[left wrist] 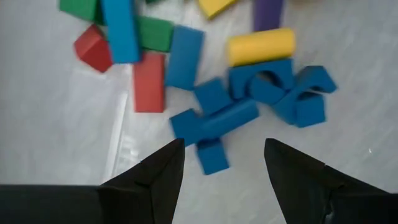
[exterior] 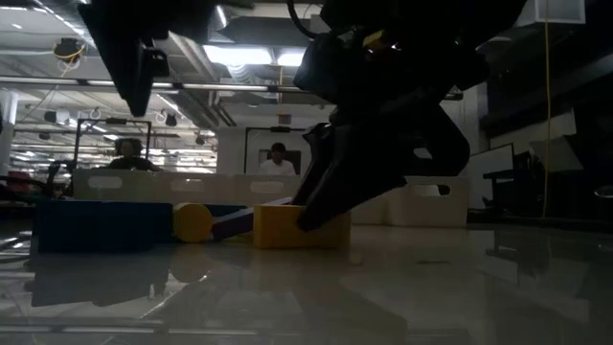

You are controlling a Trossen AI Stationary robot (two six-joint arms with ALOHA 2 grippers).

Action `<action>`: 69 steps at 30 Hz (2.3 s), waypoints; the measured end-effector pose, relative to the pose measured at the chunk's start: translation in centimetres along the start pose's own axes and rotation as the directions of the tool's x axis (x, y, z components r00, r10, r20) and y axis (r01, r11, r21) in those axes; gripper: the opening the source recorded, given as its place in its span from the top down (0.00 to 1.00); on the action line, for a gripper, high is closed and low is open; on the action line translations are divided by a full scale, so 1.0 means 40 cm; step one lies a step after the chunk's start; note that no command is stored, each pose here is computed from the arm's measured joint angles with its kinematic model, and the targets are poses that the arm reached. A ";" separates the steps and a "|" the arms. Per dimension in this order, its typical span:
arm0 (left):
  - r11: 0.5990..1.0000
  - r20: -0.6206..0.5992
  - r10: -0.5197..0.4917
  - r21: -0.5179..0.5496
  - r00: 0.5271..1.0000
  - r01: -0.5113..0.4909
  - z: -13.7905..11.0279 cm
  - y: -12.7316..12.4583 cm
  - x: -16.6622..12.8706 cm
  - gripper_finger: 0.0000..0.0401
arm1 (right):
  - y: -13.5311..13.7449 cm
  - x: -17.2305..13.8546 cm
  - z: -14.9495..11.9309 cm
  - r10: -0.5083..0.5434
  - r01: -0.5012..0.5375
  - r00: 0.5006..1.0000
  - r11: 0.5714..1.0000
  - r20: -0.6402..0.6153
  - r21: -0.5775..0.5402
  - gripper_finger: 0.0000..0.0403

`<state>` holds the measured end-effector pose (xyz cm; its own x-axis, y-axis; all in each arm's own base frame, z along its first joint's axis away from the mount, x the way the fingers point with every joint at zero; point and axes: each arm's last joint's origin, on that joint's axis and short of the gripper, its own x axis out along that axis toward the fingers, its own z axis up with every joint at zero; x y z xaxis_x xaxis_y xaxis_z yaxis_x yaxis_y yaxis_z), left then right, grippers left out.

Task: Sort blocks
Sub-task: Put the yellow block into the middle right white bin

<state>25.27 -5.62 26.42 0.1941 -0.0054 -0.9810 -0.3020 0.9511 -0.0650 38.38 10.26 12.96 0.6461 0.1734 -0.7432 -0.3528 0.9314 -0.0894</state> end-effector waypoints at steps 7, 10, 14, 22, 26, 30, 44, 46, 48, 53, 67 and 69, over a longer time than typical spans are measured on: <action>0.999 0.163 -0.051 -0.002 0.985 0.052 -0.024 -0.110 0.015 0.48 | 0.000 -0.004 0.006 0.012 -0.012 1.000 1.000 -0.003 0.001 0.63; 0.995 0.193 -0.087 -0.028 0.977 0.094 -0.040 -0.147 0.047 0.48 | 0.000 -0.008 0.019 0.022 -0.022 1.000 1.000 -0.019 0.000 0.61; 0.992 0.174 -0.093 -0.074 0.980 0.107 -0.062 -0.182 0.094 0.48 | -0.004 -0.017 0.048 0.024 -0.025 0.999 1.000 -0.034 -0.003 0.66; 0.996 0.102 -0.059 -0.055 0.993 0.065 -0.098 -0.231 0.149 0.48 | -0.016 -0.063 0.125 0.007 -0.015 0.994 0.997 -0.108 -0.076 0.64; 0.996 0.088 -0.066 -0.051 0.994 0.070 -0.121 -0.250 0.150 0.48 | -0.031 -0.103 0.168 -0.103 0.075 0.977 0.986 -0.185 -0.152 0.62; 0.995 0.084 -0.078 -0.057 0.993 0.083 -0.146 -0.269 0.147 0.48 | -0.055 -0.151 0.213 -0.252 0.186 0.939 0.945 -0.235 -0.269 0.66; 0.991 0.081 -0.094 -0.087 0.992 0.101 -0.197 -0.304 0.139 0.48 | -0.323 -0.273 0.199 -0.593 0.474 0.670 0.805 -0.447 -0.358 0.65; 0.992 0.093 -0.087 -0.087 0.992 0.095 -0.196 -0.304 0.139 0.48 | -0.383 -0.288 0.175 -0.593 0.501 0.646 0.804 -0.480 -0.320 0.65; 0.992 0.103 -0.082 -0.088 0.991 0.091 -0.195 -0.304 0.139 0.48 | -0.441 -0.304 0.148 -0.584 0.523 0.630 0.806 -0.512 -0.277 0.65; 0.993 0.136 -0.062 -0.089 0.989 0.074 -0.193 -0.302 0.139 0.48 | -0.567 -0.344 0.071 -0.501 0.529 0.658 0.839 -0.563 -0.128 0.60; 0.984 0.183 0.027 -0.179 0.983 0.006 -0.187 -0.310 0.182 0.48 | -0.711 -0.396 -0.013 -0.409 0.537 0.785 0.824 -0.466 0.183 0.57; 0.982 0.181 0.050 -0.187 0.982 -0.015 -0.182 -0.314 0.206 0.48 | -0.710 -0.395 -0.012 -0.408 0.541 0.785 0.818 -0.465 0.196 0.57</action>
<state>23.84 -19.85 17.83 0.3448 0.0983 -0.9335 -0.4745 0.8763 -0.0830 37.87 -19.09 26.94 0.3367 -0.3928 -0.8558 0.1942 0.9183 -0.3451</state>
